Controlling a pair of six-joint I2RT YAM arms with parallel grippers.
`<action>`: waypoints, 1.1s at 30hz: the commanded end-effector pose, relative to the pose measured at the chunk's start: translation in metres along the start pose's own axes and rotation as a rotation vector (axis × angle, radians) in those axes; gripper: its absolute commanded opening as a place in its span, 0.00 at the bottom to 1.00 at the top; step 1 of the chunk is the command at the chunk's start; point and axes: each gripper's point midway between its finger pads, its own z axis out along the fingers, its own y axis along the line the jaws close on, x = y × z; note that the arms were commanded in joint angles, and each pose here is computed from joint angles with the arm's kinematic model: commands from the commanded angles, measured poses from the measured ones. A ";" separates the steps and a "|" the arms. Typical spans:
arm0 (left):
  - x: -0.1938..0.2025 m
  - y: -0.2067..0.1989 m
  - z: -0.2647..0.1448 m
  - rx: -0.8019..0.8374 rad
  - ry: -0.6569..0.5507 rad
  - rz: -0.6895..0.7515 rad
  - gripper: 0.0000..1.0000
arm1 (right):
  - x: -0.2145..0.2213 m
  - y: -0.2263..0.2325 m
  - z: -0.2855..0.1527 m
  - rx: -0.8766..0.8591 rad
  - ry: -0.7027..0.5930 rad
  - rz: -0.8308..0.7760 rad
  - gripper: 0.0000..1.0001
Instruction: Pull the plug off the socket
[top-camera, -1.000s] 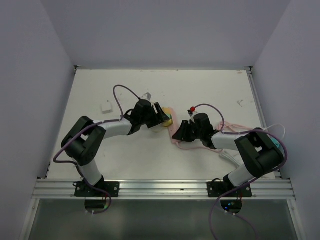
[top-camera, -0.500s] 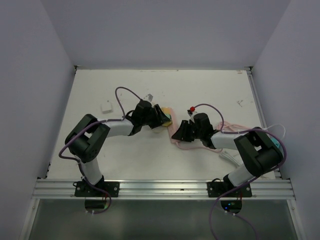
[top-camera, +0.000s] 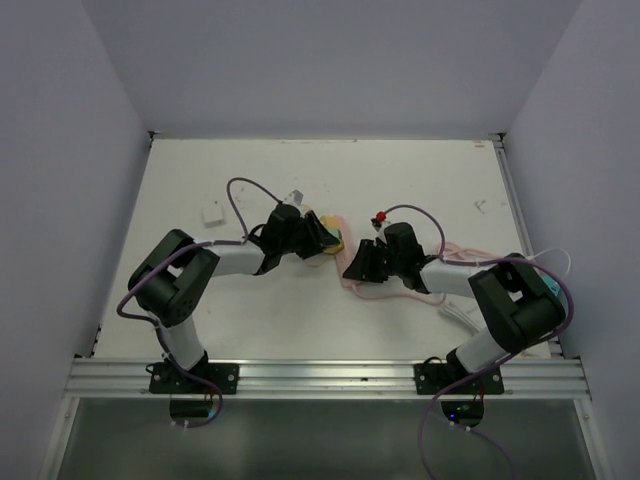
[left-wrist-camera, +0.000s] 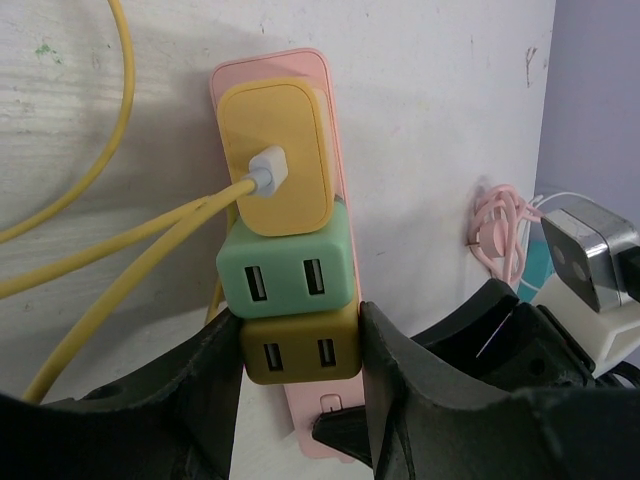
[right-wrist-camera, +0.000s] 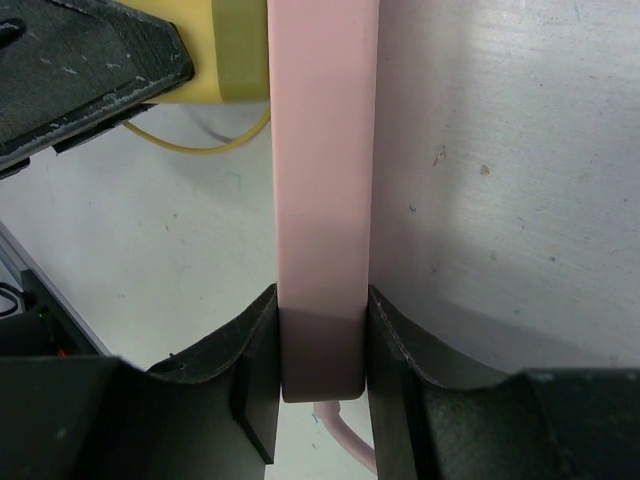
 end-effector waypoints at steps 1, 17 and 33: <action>0.008 0.001 -0.009 0.014 0.018 0.019 0.00 | 0.029 -0.030 -0.006 0.144 0.130 -0.018 0.40; 0.010 -0.006 -0.020 0.025 0.023 0.018 0.00 | -0.007 -0.011 0.011 0.101 0.076 -0.072 0.66; 0.015 -0.005 -0.027 0.016 0.020 -0.004 0.00 | 0.016 -0.032 0.025 0.123 0.109 -0.013 0.03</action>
